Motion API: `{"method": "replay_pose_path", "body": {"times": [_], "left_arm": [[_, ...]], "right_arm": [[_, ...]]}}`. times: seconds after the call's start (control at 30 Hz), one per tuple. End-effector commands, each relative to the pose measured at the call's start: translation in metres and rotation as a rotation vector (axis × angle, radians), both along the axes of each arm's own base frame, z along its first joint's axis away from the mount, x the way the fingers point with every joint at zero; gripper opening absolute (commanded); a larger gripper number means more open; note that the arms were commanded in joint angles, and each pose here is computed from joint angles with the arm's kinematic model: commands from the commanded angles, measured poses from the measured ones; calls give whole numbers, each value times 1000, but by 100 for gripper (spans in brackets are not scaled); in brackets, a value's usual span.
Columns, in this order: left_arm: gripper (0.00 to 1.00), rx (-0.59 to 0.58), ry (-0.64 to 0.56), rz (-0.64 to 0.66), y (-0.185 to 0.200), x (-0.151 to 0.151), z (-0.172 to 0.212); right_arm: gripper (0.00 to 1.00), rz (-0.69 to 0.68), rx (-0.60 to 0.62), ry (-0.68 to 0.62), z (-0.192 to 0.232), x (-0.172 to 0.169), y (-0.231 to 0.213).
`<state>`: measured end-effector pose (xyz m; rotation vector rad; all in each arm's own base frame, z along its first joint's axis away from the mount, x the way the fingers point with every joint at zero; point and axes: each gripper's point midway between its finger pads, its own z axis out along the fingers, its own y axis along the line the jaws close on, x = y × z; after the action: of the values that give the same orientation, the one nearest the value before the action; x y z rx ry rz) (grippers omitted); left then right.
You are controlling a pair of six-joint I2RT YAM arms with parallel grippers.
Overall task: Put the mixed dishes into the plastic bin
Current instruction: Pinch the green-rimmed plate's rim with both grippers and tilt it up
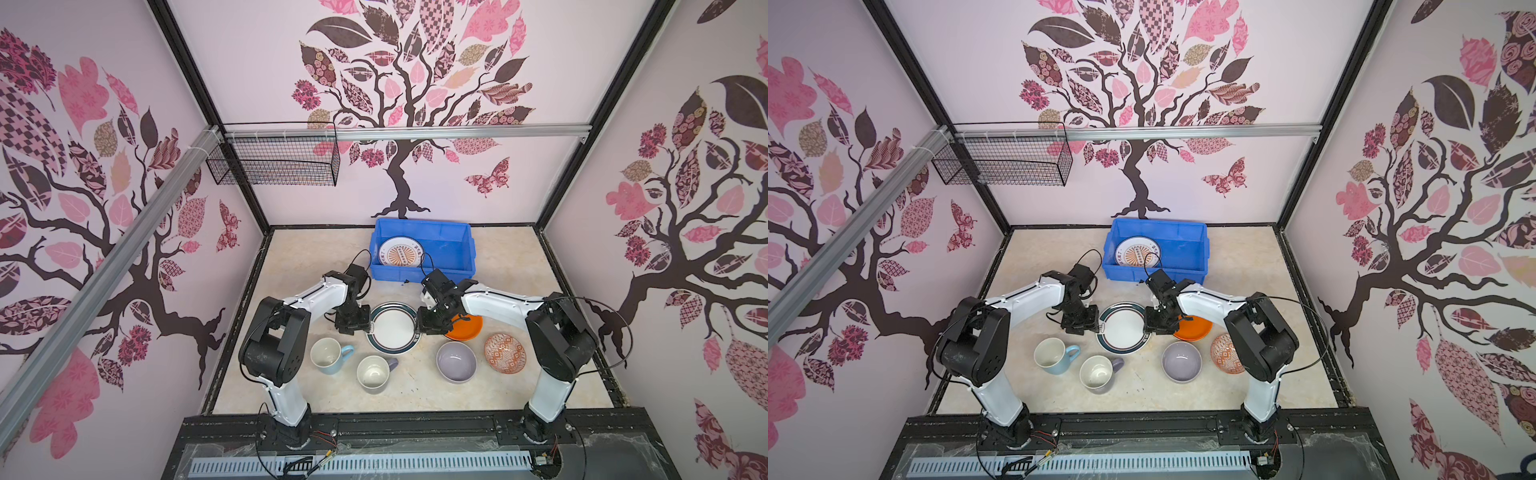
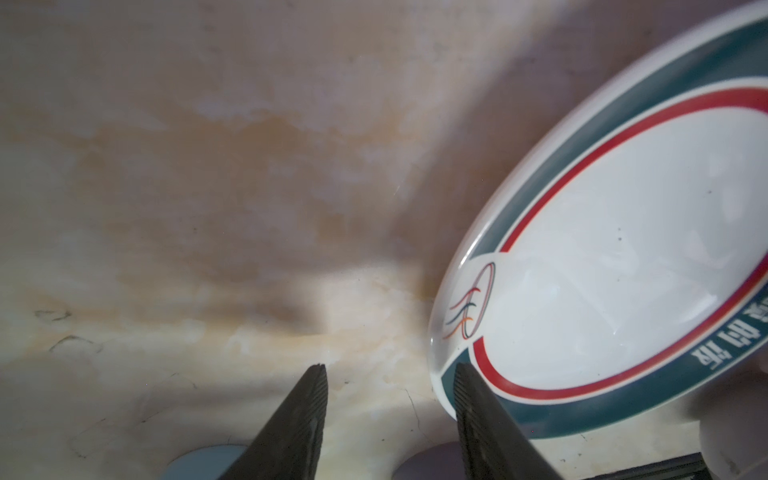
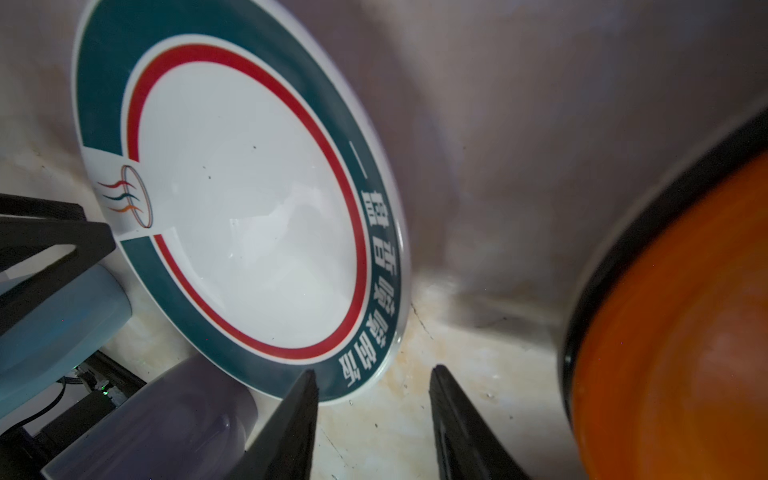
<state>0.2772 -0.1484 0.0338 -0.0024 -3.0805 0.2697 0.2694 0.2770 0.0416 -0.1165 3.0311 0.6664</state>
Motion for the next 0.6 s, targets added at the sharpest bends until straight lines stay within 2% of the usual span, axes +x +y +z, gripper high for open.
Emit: {"method": "replay_pose_path", "body": {"times": [0.0,0.27,0.57], "left_arm": [[52,0,-22,-12,-4,11,4],[40,-8,-6,-19,-7,12,-2],[36,-14,17,-23,-8,8,-11]], "right_arm": [[47,6,-14,20,-6,3,4],[46,18,12,32,-11,6,13],[44,19,64,39,-13,8,20]]}}
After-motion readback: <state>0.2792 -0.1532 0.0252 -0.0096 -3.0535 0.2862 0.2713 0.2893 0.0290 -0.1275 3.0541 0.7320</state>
